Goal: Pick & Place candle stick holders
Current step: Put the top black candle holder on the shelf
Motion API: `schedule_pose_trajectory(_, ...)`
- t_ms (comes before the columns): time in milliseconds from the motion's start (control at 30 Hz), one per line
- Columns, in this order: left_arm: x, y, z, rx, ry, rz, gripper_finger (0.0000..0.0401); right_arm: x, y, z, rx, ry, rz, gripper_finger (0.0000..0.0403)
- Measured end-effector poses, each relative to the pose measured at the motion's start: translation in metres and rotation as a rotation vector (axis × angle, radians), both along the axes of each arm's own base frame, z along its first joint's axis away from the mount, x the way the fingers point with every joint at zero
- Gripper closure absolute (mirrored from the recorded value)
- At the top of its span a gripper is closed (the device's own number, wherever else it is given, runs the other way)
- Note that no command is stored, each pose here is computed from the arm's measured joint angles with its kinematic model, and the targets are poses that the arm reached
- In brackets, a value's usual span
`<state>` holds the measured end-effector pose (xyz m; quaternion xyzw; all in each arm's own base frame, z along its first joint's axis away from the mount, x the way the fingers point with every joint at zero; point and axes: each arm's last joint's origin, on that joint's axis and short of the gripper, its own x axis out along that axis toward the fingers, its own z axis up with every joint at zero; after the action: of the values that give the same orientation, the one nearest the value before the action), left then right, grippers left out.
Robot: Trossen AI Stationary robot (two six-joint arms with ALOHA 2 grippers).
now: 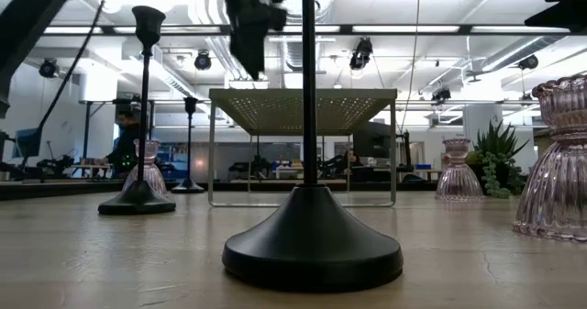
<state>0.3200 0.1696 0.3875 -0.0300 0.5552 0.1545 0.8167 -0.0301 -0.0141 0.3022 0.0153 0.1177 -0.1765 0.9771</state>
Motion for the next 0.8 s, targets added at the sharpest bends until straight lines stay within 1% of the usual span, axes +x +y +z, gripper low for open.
schedule_pose_trajectory(100,-0.017,-0.021,0.023,0.010,-0.067,0.014,0.0086,0.000,0.000,0.000,0.000,0.000,0.000,0.0019)
schedule_pose_trajectory(200,-0.041,-0.042,0.045,0.018,-0.136,0.025,0.0108,0.000,0.000,0.000,0.000,0.000,0.000,0.0019)
schedule_pose_trajectory(300,-0.069,-0.064,0.062,0.013,-0.217,0.069,0.0122,0.000,0.000,0.000,0.000,0.000,-0.001,0.0019)
schedule_pose_trajectory(400,-0.101,-0.086,0.076,0.024,-0.306,0.117,0.0127,0.000,0.000,0.000,0.000,0.000,0.000,0.0019)
schedule_pose_trajectory(533,-0.141,-0.110,0.085,0.036,-0.418,0.160,0.0128,0.000,0.000,0.000,0.000,0.000,0.000,0.0019)
schedule_pose_trajectory(667,-0.177,-0.129,0.088,0.006,-0.555,0.182,0.0128,0.000,0.000,0.000,0.000,0.000,0.000,0.0019)
schedule_pose_trajectory(800,-0.198,-0.138,0.081,-0.035,-0.676,0.213,0.0128,0.000,0.000,0.000,0.000,0.000,0.000,0.0019)
